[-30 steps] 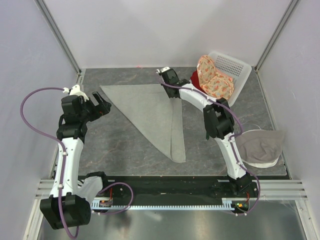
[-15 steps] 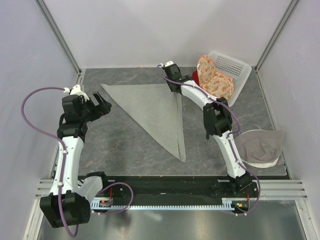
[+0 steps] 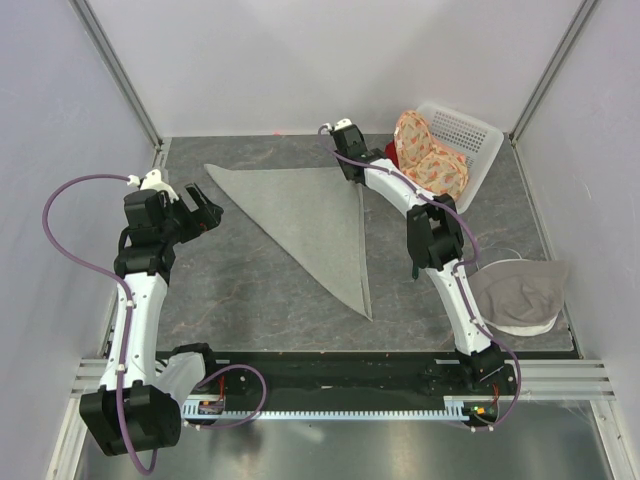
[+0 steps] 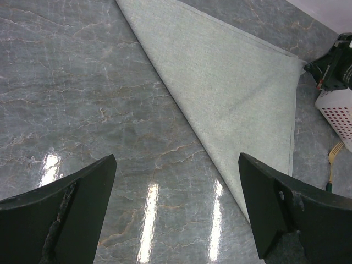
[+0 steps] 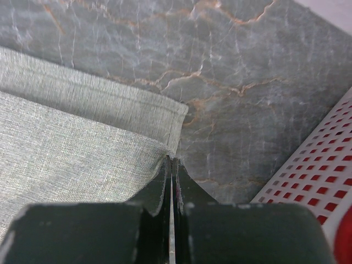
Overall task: Fold the napkin, place the utensils inside, and roll it up
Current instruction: Fold the napkin
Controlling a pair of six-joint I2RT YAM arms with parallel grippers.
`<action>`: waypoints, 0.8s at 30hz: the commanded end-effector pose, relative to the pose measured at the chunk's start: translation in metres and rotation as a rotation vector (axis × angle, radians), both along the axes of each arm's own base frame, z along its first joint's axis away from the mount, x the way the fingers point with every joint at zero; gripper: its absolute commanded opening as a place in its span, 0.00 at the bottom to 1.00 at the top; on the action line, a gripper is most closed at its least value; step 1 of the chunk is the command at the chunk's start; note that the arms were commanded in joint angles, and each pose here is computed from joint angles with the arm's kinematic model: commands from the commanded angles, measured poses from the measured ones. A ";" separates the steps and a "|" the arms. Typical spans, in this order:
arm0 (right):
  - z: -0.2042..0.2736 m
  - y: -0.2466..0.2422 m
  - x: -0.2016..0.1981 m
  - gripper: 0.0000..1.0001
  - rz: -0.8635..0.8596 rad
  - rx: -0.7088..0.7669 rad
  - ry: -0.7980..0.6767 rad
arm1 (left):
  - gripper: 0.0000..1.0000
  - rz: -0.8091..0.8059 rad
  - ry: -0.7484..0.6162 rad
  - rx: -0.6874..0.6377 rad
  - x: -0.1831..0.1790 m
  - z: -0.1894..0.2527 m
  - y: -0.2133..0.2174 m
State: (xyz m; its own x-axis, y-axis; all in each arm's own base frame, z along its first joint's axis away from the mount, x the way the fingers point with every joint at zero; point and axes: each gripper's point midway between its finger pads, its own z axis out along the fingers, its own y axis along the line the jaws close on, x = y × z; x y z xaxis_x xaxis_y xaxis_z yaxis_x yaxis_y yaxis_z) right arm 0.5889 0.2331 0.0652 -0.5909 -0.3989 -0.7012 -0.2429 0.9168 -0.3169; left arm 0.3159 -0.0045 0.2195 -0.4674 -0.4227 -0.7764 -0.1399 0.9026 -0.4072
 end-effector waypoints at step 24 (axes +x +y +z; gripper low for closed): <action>0.003 -0.010 0.030 0.00 -0.050 -0.040 -0.093 | 1.00 -0.010 -0.045 0.025 0.004 0.009 0.002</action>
